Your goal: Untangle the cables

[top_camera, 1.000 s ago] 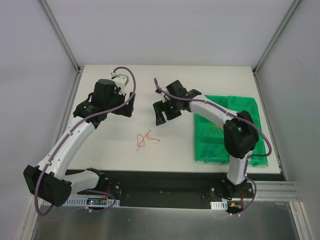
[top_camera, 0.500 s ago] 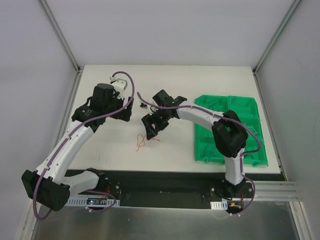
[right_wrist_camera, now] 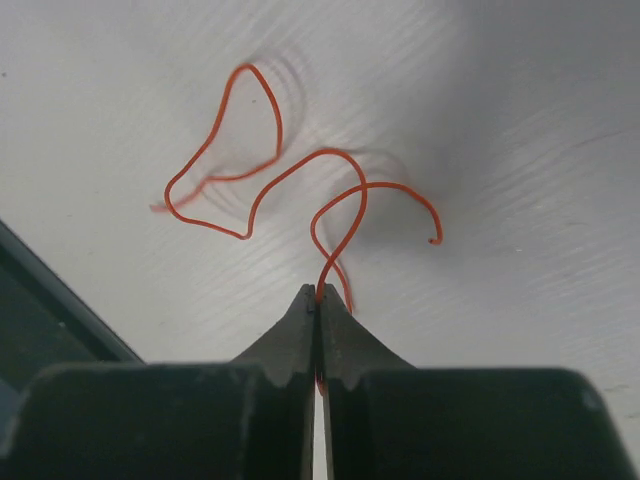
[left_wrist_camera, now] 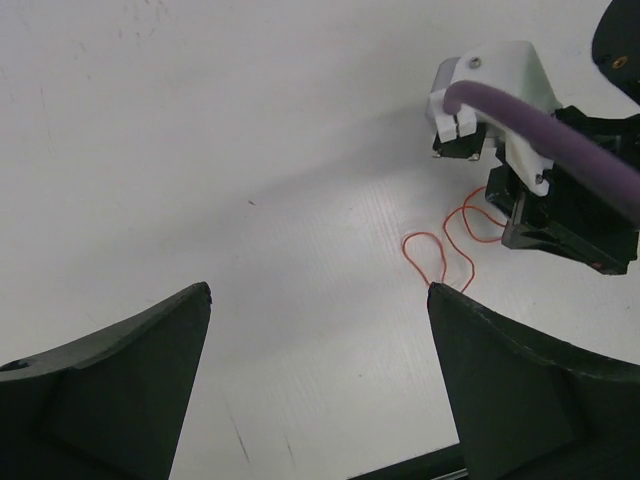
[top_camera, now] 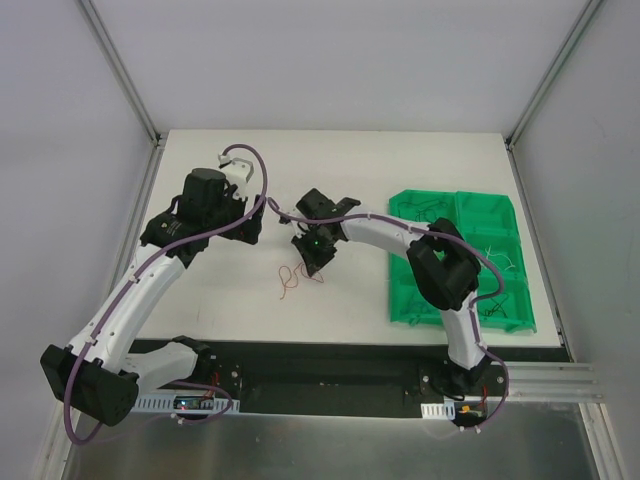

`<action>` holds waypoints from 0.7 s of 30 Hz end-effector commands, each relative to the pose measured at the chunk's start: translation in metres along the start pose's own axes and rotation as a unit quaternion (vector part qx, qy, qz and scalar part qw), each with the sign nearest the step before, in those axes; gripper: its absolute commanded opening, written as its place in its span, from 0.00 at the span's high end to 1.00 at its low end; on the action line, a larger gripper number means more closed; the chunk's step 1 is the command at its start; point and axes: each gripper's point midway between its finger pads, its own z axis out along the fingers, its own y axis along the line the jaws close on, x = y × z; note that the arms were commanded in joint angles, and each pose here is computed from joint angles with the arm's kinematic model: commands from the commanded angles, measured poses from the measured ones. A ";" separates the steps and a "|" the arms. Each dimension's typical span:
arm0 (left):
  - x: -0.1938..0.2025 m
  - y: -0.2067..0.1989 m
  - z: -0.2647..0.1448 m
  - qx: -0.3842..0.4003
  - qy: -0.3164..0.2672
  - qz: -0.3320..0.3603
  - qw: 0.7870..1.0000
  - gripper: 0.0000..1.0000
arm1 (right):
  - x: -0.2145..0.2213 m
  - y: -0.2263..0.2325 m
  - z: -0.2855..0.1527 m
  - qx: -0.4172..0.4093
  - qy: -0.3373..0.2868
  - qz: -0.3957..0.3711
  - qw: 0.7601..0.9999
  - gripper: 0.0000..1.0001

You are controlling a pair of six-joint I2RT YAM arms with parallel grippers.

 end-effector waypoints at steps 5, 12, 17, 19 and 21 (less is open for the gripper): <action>-0.001 0.012 0.003 -0.028 0.005 0.004 1.000 0.11 | -0.038 -0.052 -0.120 0.115 -0.149 0.033 0.982 1.00; -0.005 0.008 0.014 -0.018 0.002 -0.001 1.000 0.11 | -0.010 -0.108 -0.238 0.255 -0.243 0.129 0.927 1.00; -0.006 0.006 0.021 -0.014 0.002 -0.002 1.000 0.10 | 0.040 -0.146 -0.297 0.372 -0.255 0.194 0.871 1.00; -0.006 0.007 0.025 -0.016 0.002 -0.001 1.000 0.09 | 0.067 -0.163 -0.317 0.426 -0.250 0.233 0.838 1.00; -0.007 0.007 0.028 -0.016 0.002 -0.001 1.000 0.09 | 0.092 -0.177 -0.333 0.461 -0.256 0.274 0.804 1.00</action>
